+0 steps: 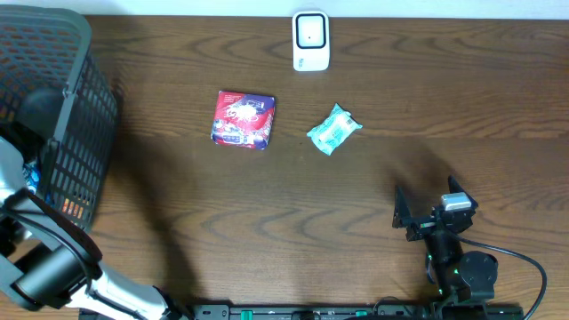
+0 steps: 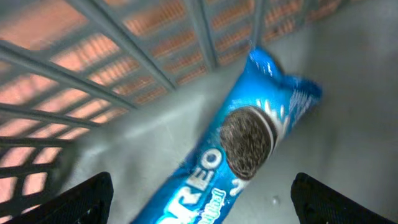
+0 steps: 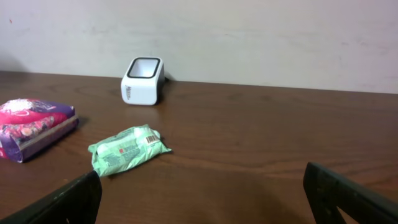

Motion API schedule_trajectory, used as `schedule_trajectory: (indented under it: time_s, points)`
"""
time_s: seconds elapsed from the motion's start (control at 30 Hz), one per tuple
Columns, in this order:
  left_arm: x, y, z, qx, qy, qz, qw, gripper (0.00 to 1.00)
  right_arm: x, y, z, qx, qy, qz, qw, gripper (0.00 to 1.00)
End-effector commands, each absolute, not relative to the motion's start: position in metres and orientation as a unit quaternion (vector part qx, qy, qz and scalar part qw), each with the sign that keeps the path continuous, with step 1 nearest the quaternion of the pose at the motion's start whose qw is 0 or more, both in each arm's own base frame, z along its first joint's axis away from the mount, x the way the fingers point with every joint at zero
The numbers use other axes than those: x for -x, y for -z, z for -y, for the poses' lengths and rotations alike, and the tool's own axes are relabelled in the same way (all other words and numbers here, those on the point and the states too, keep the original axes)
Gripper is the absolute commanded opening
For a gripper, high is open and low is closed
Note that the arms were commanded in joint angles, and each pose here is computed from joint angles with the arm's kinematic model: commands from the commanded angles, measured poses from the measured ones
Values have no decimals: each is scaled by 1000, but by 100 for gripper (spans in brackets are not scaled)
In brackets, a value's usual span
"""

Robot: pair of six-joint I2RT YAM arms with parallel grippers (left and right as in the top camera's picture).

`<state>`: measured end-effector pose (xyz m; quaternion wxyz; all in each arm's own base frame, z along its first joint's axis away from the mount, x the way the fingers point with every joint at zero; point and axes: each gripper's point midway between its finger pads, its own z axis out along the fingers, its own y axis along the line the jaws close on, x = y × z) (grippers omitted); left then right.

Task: Scan the item barcode
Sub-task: 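Move the left gripper back into the basket and grasp the blue Oreo pack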

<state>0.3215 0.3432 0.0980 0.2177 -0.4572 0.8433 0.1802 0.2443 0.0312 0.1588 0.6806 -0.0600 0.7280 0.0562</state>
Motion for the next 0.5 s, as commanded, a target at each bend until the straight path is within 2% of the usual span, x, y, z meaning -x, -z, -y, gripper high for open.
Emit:
schedule_trajectory:
  time_s: [0.0,0.23,0.4,0.47]
  points:
    - [-328,-84,-335,422,-148,-870,207,92,-243,-159,-36,70,-63,-726,681,99]
    - [-323,-43,-328,406,-125,-891,161,91,-243,-159,-36,70,-63,-726,681,99]
    - [-313,-14,-330,415,-116,-893,130,88,-243,-159,-36,70,-63,-726,681,99]
    - [-309,-6,-331,418,-113,-893,122,84,-243,-159,-36,70,-63,-726,681,99]
